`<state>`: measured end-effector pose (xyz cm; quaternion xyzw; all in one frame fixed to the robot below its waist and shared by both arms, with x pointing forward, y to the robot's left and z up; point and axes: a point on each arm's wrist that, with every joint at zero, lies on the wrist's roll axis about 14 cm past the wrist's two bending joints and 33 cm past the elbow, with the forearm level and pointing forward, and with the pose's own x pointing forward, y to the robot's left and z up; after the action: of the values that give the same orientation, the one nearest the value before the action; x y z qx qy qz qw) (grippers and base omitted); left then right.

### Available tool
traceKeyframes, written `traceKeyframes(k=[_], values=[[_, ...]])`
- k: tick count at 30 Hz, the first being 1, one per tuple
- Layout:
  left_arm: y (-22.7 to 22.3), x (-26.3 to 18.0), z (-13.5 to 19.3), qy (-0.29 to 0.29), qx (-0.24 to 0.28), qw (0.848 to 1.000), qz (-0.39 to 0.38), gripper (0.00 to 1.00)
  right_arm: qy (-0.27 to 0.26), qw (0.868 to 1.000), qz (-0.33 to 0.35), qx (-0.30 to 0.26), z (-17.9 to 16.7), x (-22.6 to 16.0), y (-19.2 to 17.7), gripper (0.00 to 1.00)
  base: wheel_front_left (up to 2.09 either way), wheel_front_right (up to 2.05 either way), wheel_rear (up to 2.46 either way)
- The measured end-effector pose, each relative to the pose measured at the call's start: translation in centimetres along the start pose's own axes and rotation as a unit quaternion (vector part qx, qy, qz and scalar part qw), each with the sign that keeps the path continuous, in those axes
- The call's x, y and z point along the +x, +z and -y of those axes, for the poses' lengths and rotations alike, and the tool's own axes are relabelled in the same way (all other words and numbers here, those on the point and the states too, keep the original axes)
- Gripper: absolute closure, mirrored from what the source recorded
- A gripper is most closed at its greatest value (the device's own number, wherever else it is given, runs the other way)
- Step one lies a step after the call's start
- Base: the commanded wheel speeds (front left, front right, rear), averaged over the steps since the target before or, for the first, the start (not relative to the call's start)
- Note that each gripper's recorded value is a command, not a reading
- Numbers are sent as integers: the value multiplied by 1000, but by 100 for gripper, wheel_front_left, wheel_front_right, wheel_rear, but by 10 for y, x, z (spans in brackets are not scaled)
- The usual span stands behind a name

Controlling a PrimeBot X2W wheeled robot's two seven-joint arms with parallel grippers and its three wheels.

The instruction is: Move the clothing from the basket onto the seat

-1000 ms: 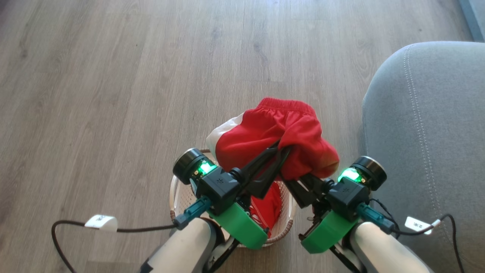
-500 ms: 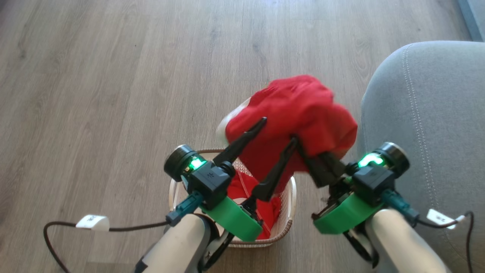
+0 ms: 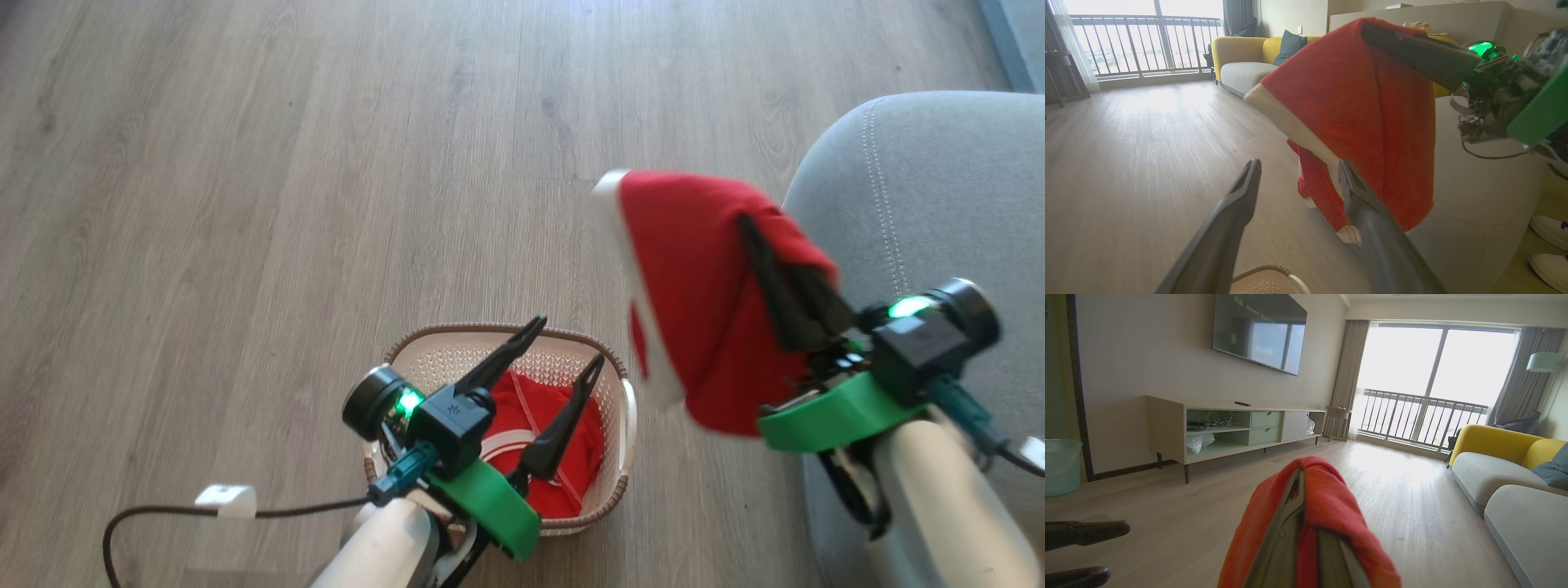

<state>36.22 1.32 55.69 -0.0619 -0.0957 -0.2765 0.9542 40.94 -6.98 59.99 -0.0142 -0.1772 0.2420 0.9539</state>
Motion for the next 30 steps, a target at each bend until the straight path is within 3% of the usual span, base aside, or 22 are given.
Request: traceKeyframes(k=[12, 30], values=[[-35, -15, 7, -11, -5, 999, -53, 0, -75, 996, -6, -46, 54, -24, 6, 100, 0, 0, 0], [-61, -24, 13, -20, -17, 995, -92, 0, -181, 978, -82, -58, 107, -75, -31, 100, 0, 0, 0]])
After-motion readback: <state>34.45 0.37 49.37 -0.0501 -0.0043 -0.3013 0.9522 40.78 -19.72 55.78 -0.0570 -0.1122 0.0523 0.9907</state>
